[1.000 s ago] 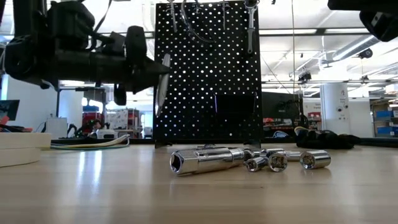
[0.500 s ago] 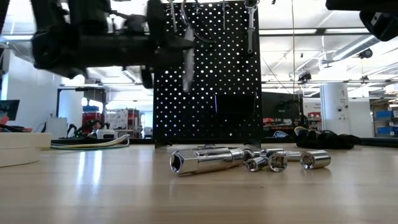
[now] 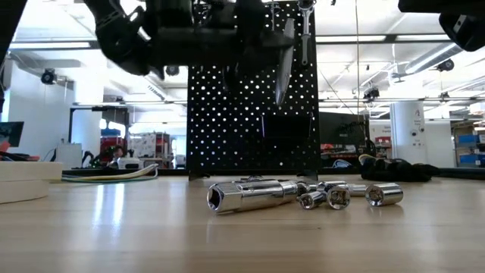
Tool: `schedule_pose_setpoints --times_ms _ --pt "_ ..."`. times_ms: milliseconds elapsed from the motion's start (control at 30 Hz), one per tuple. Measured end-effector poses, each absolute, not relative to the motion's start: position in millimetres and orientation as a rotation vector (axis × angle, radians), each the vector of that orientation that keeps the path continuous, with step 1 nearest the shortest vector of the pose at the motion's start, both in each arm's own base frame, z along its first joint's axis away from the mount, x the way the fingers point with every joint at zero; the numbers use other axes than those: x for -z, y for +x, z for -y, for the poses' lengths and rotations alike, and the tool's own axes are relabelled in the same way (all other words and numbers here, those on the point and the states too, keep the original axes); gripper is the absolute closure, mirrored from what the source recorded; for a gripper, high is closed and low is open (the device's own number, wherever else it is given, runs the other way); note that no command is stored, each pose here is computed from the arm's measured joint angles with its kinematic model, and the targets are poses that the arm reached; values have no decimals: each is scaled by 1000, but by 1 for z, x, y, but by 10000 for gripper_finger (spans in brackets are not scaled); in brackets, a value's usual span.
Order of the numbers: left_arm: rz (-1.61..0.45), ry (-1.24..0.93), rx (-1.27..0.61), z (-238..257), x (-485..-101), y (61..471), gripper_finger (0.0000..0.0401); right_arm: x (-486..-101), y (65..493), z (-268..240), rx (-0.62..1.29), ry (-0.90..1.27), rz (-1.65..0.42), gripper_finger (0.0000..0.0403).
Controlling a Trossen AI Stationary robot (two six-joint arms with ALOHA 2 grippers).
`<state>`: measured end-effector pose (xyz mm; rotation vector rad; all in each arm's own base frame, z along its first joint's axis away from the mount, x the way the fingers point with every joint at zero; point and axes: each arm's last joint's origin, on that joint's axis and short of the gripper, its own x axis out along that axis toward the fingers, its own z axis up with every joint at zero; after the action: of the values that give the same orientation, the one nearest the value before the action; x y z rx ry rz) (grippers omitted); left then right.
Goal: Hang tools onto peg board
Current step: Put the cutter into the black bin on the peg board
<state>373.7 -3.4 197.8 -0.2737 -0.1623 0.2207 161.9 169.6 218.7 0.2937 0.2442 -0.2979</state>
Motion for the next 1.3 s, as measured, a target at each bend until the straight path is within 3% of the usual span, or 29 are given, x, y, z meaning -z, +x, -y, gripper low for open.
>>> schedule_pose_setpoints --times_ms 333,533,867,1300 --pt "193 190 -192 -1 -219 383 287 -218 162 -169 297 287 -250 401" --pt "168 445 -105 -10 -210 382 287 -218 162 -169 297 294 -249 401" --pt "103 489 -69 -50 -176 389 287 -218 162 -169 297 293 -249 401" --pt "39 551 -33 -72 -165 387 287 -218 163 -167 304 239 -251 401"
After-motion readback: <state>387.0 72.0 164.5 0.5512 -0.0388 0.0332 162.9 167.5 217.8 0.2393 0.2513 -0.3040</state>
